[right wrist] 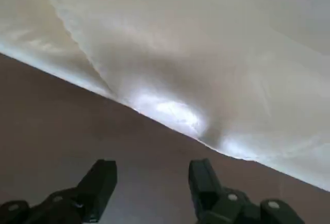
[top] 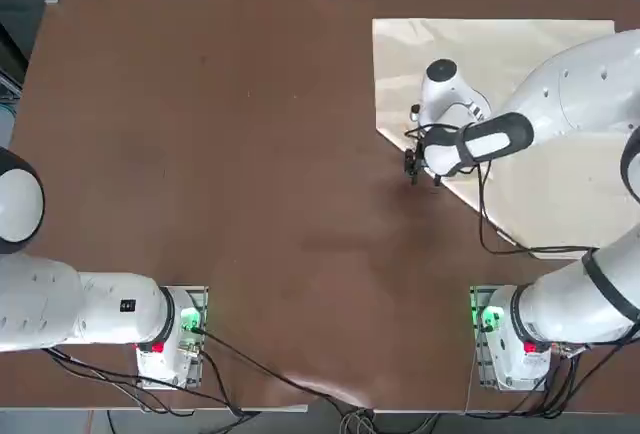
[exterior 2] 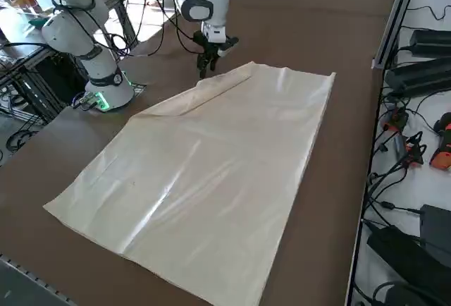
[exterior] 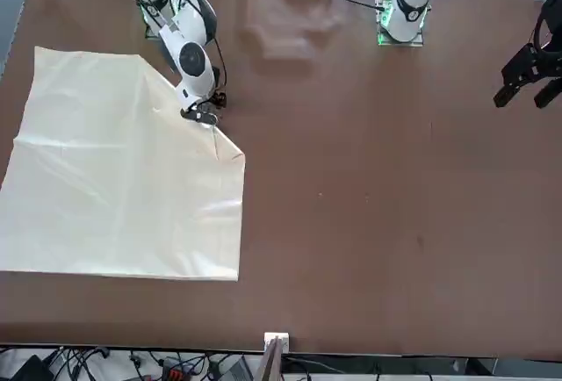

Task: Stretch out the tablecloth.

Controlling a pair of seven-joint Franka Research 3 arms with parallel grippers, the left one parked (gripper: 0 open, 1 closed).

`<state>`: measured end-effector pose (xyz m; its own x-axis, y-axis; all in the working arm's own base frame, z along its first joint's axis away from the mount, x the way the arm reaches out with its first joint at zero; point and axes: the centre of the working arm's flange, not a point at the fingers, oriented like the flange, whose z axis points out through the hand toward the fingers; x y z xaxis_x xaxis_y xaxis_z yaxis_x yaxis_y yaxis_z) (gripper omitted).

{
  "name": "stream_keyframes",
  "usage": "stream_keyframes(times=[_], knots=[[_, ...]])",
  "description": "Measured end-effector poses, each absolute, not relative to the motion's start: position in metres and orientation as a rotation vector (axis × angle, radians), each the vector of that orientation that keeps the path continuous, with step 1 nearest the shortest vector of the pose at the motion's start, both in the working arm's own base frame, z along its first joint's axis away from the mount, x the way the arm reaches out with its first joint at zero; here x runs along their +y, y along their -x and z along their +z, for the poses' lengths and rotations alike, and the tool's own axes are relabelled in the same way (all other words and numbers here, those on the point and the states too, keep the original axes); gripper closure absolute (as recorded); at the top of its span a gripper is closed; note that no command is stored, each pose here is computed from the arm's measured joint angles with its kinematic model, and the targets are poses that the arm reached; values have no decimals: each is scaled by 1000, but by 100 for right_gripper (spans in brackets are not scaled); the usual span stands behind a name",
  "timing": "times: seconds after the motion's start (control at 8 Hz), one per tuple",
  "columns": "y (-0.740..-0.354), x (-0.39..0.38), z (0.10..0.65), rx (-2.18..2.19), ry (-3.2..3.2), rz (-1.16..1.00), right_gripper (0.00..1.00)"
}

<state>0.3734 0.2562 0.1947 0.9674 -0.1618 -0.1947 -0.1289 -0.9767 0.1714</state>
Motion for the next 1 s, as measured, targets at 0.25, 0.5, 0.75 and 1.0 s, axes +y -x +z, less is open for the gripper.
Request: stream_keyframes(times=[0.25, 0.5, 0.75, 1.0], knots=[[-376, 253, 195, -199, -2962, -303, 14], [-382, 247, 199, -167, -2967, -285, 14], [-394, 238, 207, -122, -2966, -232, 12], [-407, 232, 217, -85, -2979, -196, 11]])
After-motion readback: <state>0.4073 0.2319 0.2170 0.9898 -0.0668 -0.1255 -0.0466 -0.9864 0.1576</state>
